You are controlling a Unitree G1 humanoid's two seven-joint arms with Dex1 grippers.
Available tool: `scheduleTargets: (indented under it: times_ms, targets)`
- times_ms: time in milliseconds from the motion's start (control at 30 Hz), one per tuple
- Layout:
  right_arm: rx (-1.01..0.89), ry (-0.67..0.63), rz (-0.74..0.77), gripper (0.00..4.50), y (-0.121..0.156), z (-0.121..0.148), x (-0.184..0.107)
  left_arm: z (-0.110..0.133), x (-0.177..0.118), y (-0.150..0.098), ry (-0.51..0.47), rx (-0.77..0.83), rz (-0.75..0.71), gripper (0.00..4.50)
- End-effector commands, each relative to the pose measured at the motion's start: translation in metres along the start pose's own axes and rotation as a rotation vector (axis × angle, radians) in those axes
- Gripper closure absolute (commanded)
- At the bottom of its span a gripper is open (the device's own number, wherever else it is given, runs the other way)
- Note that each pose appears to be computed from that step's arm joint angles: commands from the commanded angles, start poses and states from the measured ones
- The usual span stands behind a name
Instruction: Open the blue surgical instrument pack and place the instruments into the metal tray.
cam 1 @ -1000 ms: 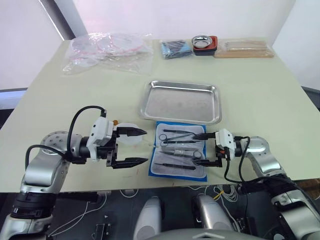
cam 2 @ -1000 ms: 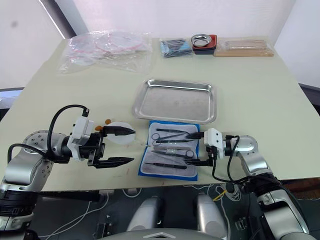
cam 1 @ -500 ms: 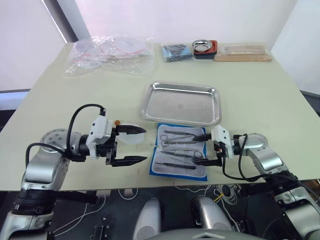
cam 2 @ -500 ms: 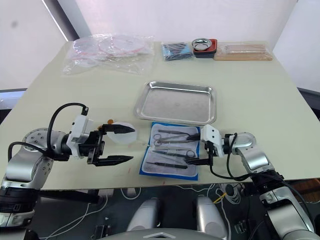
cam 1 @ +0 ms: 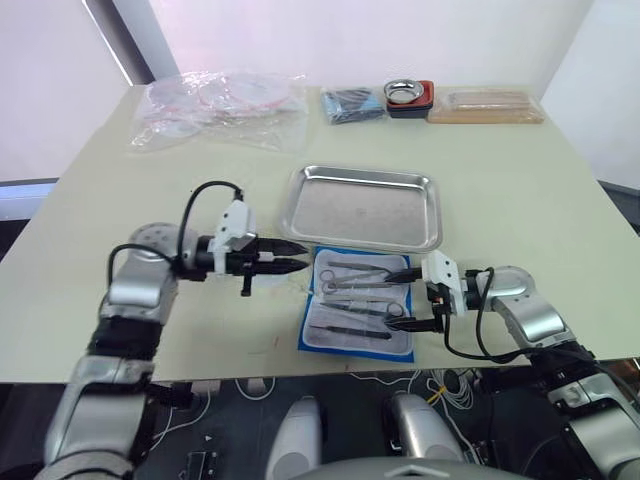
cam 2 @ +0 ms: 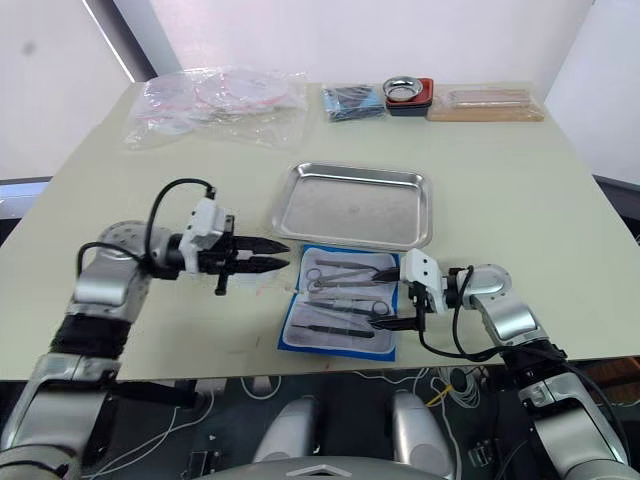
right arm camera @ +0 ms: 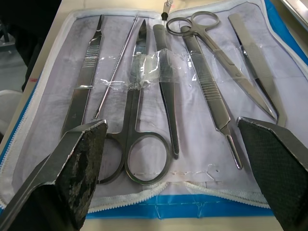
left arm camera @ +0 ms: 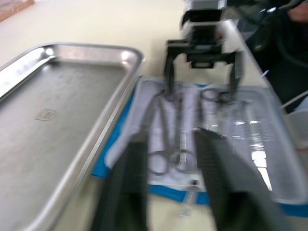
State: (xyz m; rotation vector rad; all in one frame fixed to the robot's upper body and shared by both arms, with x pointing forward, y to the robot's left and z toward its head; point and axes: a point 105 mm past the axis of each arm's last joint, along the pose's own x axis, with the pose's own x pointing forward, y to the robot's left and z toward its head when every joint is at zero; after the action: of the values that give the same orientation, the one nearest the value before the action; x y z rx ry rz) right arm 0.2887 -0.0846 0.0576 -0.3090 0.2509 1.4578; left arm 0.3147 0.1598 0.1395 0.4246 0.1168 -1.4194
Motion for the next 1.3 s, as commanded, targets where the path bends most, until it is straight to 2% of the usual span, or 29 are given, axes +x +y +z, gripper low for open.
scheduleTargets:
  times_ms: [33, 400, 833, 1000, 1133, 1300]
  targets:
    - [0.178, 0.146, 0.029, 0.0, 0.018, -0.051, 0.002, -0.002, 0.004, 0.006, 0.03, 0.035, -0.037, 3.29]
    - [0.17, 0.139, 0.014, 0.0, 0.016, -0.049, 0.004, -0.029, 0.026, 0.024, 0.123, 0.039, -0.059, 3.29]
    - [0.166, 0.141, 0.015, 0.0, 0.018, -0.051, 0.006, -0.051, 0.043, 0.029, 0.194, 0.007, -0.044, 3.29]
    - [0.164, 0.143, 0.022, 0.0, 0.02, -0.051, 0.007, -0.053, 0.047, 0.022, 0.198, -0.034, -0.104, 3.29]
    - [0.163, 0.146, 0.022, 0.0, 0.02, -0.051, 0.006, -0.054, 0.047, 0.02, 0.182, -0.062, -0.118, 4.48]
    - [0.164, 0.152, 0.026, 0.0, 0.02, -0.052, 0.004, -0.051, 0.044, 0.02, 0.174, -0.059, -0.116, 4.48]
